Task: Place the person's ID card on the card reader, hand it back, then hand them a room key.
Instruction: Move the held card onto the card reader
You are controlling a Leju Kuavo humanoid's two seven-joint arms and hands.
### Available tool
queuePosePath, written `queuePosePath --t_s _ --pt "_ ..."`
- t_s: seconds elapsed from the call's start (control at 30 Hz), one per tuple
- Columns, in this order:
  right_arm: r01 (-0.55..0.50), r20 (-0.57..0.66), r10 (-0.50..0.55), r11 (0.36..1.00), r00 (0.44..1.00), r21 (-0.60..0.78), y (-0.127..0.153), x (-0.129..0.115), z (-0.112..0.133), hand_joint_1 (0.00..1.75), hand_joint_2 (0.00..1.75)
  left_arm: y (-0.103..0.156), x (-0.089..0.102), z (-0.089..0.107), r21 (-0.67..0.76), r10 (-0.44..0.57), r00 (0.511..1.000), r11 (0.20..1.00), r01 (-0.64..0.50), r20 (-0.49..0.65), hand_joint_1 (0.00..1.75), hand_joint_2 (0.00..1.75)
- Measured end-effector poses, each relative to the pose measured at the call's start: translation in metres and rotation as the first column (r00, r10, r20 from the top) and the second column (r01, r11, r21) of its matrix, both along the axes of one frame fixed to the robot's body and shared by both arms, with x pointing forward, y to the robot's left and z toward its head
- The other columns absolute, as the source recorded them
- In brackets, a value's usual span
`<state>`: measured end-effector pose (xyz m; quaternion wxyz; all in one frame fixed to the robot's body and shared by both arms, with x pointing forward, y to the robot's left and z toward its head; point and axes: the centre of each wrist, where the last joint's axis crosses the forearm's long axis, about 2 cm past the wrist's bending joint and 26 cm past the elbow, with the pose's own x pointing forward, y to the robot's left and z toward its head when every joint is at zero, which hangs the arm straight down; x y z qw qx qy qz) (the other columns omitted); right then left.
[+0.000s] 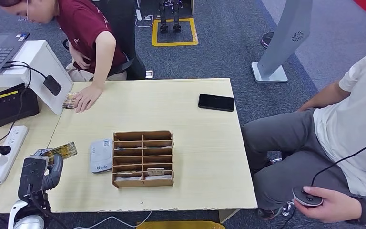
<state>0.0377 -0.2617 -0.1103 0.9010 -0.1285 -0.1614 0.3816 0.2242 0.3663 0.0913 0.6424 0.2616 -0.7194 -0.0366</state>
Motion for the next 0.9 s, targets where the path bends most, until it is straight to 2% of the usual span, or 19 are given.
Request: queuePosePath --t_s 0.2,0.43,0.63,0.9 --pt "0.003 -0.006 -0.003 1.000 1.000 -0.005 0.000 0.000 0.000 0.00 1.75 -0.001 0.006 0.002 -0.031 0.011 1.000 0.999 -0.011 -0.002 1.75 1.75" --pt "-0.001 -0.009 0.001 1.000 1.000 -0.005 0.003 0.001 0.000 0.00 1.75 -0.005 0.022 0.002 -0.046 0.027 0.998 0.999 -0.029 -0.053 1.75 1.75" --pt "-0.012 -0.009 0.012 1.000 1.000 -0.004 0.004 0.002 0.000 0.00 1.75 -0.020 0.035 -0.008 0.038 0.018 0.991 0.999 -0.013 -0.133 1.75 1.75" --pt "-0.019 -0.009 0.019 1.000 1.000 -0.006 0.004 0.002 0.000 0.00 1.75 -0.032 0.038 -0.020 0.050 0.005 0.982 0.999 0.004 -0.191 1.75 1.75"
